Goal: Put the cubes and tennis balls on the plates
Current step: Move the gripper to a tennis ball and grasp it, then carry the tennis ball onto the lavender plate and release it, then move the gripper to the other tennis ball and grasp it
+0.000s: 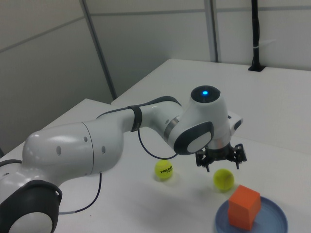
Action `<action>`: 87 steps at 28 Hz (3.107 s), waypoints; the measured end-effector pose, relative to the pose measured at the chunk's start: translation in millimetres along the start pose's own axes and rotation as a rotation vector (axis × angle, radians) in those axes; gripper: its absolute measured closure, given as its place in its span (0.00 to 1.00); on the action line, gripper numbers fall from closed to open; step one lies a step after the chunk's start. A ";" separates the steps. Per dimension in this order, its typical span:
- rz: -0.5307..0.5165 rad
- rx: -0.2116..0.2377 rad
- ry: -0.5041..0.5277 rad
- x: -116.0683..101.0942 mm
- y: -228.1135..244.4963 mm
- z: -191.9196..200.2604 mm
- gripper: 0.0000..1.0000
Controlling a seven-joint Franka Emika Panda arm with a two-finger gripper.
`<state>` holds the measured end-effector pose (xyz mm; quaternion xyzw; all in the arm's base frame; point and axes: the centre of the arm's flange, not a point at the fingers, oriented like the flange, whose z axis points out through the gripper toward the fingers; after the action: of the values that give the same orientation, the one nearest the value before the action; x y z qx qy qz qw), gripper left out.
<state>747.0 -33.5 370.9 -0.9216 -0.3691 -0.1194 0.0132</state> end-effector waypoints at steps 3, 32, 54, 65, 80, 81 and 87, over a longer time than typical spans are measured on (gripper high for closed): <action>-0.004 0.007 -0.008 -2.5 0.4 6.4 0.00; -0.060 0.069 -0.038 5.1 -15.1 27.7 0.33; 0.095 0.083 -0.154 180.1 -379.5 -76.8 0.33; 0.132 0.041 -0.159 177.4 -460.4 -31.6 0.33; 0.102 0.047 -0.129 183.1 -490.9 19.4 0.33; 0.102 0.045 -0.131 182.8 -491.7 21.6 0.33; 0.113 0.045 -0.135 182.6 -490.9 25.6 0.14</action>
<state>544.5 449.9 356.7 -0.9463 -0.3193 -0.0476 0.0155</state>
